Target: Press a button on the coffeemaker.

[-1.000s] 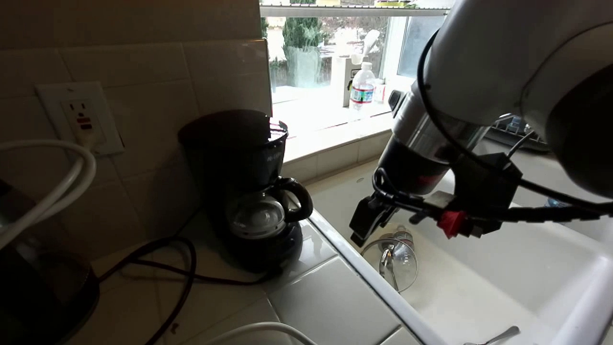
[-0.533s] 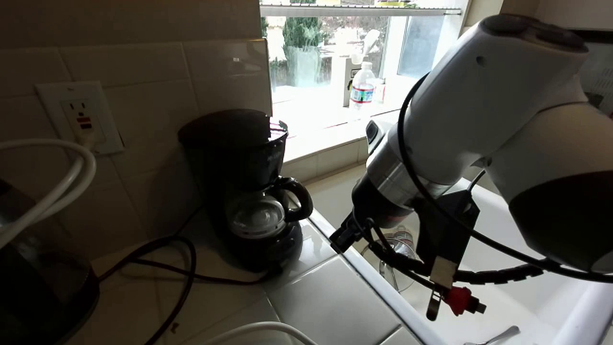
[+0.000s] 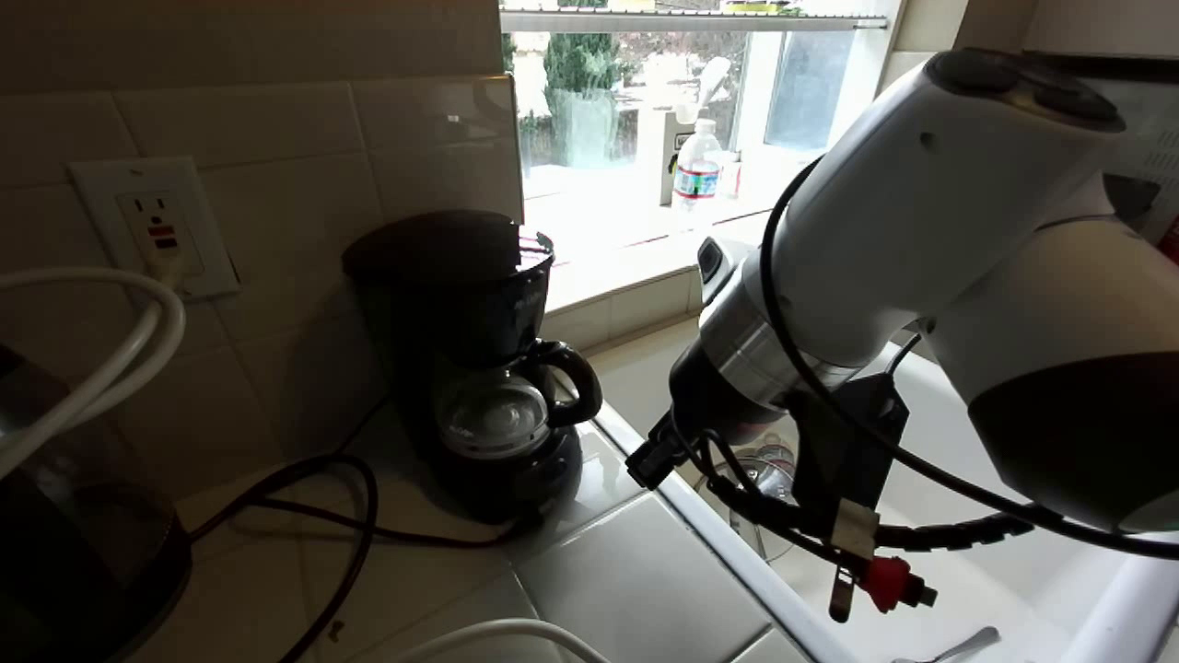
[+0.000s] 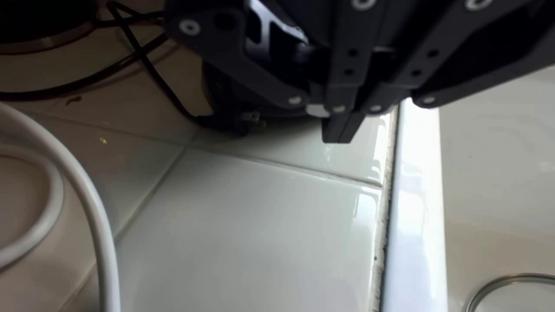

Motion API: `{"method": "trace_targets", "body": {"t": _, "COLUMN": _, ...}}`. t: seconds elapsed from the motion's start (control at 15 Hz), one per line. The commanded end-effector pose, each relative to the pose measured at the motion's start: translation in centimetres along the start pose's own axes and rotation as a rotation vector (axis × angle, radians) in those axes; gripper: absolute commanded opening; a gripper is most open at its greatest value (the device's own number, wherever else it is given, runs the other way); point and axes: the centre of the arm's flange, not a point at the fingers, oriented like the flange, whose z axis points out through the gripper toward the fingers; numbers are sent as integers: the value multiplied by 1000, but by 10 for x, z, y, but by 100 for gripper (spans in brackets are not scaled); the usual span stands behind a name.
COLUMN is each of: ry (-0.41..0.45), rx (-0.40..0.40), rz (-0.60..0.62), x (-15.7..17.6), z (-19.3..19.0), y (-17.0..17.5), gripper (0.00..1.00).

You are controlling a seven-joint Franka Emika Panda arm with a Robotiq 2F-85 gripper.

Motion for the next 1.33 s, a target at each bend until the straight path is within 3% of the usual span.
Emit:
{"method": "trace_targets", "body": {"t": 0.0, "ry": 21, "rx": -10, "rz": -2, "x": 9, "z": 7, "y": -6, "gripper": 0}}
{"method": "trace_targets", "body": {"t": 1.27, "ry": 67, "rx": 48, "rz": 25, "x": 29, "z": 50, "y": -23, "gripper": 0}}
